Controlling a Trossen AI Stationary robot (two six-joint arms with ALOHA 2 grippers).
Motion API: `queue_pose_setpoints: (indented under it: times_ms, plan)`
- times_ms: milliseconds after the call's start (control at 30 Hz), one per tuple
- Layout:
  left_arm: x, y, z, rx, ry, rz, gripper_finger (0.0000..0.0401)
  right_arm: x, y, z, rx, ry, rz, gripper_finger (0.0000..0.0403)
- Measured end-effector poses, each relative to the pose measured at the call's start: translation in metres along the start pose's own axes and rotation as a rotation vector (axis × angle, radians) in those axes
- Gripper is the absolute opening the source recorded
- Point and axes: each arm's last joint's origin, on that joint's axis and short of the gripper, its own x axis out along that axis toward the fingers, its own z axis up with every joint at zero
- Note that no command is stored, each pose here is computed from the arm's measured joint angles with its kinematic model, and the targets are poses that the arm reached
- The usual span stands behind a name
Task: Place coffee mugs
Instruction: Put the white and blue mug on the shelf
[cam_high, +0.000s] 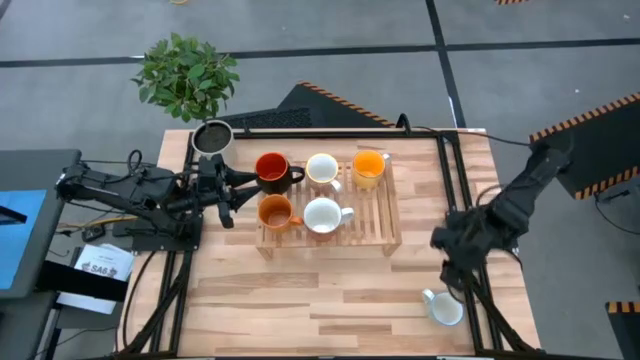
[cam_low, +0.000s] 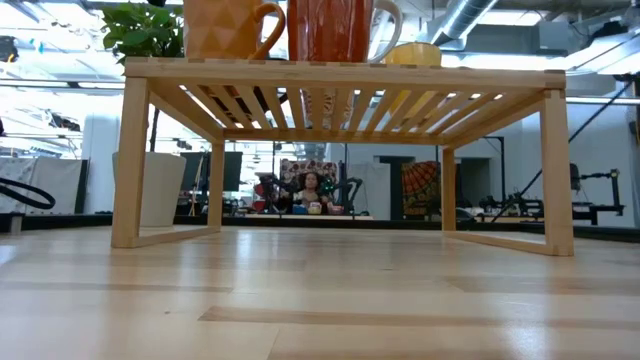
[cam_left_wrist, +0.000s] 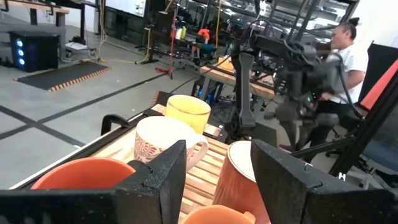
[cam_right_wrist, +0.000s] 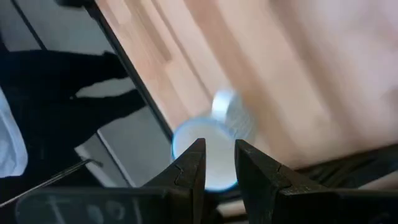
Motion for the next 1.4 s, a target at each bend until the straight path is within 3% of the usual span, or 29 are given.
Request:
queue_pose_setpoints:
  times_ms: [233, 500, 700, 1133, 1400]
  plan:
    - [0.0, 0.0, 0.0, -0.001, -0.001, -0.001, 0.0165, 0.033, -0.006, -0.027, 0.212, 0.079, -0.057, 0.0111]
    - [0.0, 0.0, 0.0, -0.001, -0.001, -0.001, 0.0165, 0.055, -0.004, -0.037, 0.272, 0.089, -0.169, 0.0111]
    - [0.0, 0.0, 0.0, -0.001, -0.001, -0.001, 0.0165, 0.067, 0.005, -0.036, 0.339, 0.084, -0.152, 0.0111]
    - [0.0, 0.0, 0.0, -0.001, -0.001, -0.002, 0.0165, 0.096, 0.01, -0.037, 0.324, 0.1, -0.283, 0.0111]
    - [0.0, 0.0, 0.0, -0.002, -0.002, -0.002, 0.0165, 0.092, 0.005, -0.037, 0.287, 0.098, -0.305, 0.0111]
